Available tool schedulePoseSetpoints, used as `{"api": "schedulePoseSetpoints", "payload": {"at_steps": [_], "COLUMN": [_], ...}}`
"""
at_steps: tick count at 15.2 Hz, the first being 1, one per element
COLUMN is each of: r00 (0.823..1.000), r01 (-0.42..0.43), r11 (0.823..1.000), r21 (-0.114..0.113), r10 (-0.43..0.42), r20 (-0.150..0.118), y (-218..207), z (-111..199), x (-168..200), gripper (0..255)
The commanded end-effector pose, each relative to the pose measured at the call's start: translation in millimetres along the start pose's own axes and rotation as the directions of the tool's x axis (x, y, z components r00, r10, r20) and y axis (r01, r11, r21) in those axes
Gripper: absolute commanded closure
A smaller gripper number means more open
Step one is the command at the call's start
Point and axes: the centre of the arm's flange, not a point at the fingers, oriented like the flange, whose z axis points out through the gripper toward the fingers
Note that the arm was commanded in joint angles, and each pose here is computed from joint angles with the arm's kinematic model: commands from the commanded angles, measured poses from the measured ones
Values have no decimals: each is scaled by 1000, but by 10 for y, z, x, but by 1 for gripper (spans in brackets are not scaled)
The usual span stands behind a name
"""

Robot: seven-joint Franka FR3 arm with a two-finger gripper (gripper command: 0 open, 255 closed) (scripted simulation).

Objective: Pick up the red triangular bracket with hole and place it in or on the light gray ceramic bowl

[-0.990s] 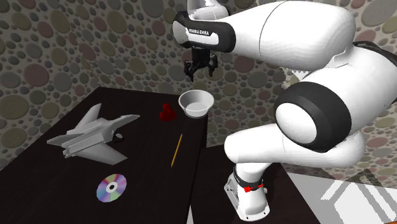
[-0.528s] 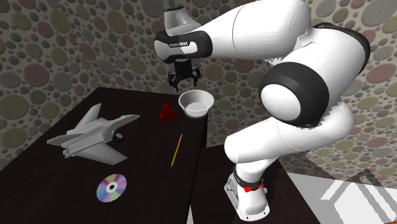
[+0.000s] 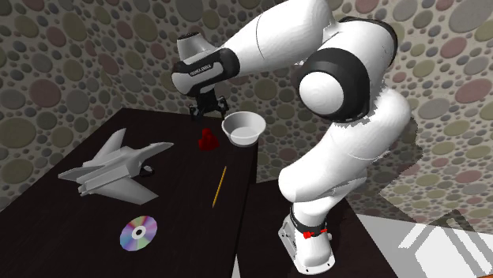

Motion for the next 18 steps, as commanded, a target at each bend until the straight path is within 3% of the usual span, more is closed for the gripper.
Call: {"api": "schedulePoseSetpoints", "payload": {"at_steps": [1, 3, 11, 18], "r00": [1000, 1000, 1000, 1000], "r01": [-4, -7, -7, -7], "r11": [1000, 1000, 1000, 1000], "r21": [-4, -8, -8, -8], "r10": [4, 7, 7, 7], "r20": [10, 19, 19, 19], "y": [-231, -401, -398, -398], "z": [156, 273, 673, 672], "x": [60, 123, 115, 115], "gripper": [0, 0, 0, 0]}}
